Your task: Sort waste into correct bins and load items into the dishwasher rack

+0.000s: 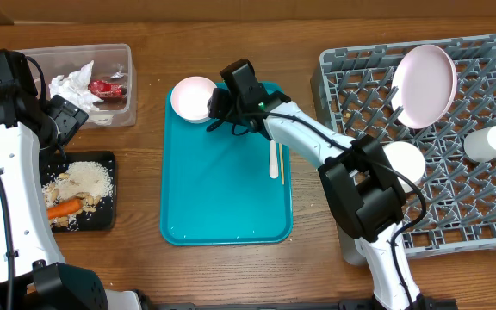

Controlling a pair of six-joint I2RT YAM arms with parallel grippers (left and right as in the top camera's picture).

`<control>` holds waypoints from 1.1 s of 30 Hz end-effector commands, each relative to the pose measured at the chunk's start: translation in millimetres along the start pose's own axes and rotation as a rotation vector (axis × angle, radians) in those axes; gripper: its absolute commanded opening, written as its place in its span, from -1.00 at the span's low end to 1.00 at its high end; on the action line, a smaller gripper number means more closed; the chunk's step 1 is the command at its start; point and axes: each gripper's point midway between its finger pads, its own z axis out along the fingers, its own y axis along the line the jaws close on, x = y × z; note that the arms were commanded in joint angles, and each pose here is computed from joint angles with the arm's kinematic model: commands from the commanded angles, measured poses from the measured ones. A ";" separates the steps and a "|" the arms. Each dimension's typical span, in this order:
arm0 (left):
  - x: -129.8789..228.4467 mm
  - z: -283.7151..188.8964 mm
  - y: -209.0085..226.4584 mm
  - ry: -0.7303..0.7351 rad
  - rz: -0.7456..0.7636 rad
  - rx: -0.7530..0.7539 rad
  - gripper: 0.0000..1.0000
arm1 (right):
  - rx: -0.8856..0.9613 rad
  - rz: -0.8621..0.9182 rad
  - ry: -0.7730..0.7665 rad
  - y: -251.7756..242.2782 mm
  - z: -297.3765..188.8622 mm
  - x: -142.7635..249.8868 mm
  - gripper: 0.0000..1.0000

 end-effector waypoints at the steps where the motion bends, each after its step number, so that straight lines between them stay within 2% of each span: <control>1: -7.1 -4.6 -0.1 -0.026 -0.001 0.000 1.00 | -0.004 -0.008 -0.007 7.2 4.0 1.0 0.06; 11: -7.0 -4.6 0.0 -0.026 -0.001 -0.001 0.99 | 0.040 -0.007 0.012 -3.0 10.0 10.1 -0.04; 14: -7.0 -4.6 0.0 -0.026 -0.001 -0.001 0.99 | 0.054 -0.005 0.025 -6.3 9.7 13.3 -0.23; 17: -7.0 -4.6 0.0 -0.026 0.000 -0.001 1.00 | 0.096 0.003 0.065 -16.1 6.5 20.9 -0.54; 22: -7.1 -4.6 0.0 -0.026 -0.001 -0.001 1.00 | 0.183 0.028 0.121 -30.7 -15.9 19.7 -0.85; 29: -7.0 -4.6 0.0 -0.026 0.000 -0.001 1.00 | 0.373 0.053 0.174 -52.8 -88.1 10.6 -0.88; 33: -7.0 -4.6 0.0 -0.026 0.000 -0.001 1.00 | 0.418 0.037 0.219 -56.6 -120.2 16.9 -0.87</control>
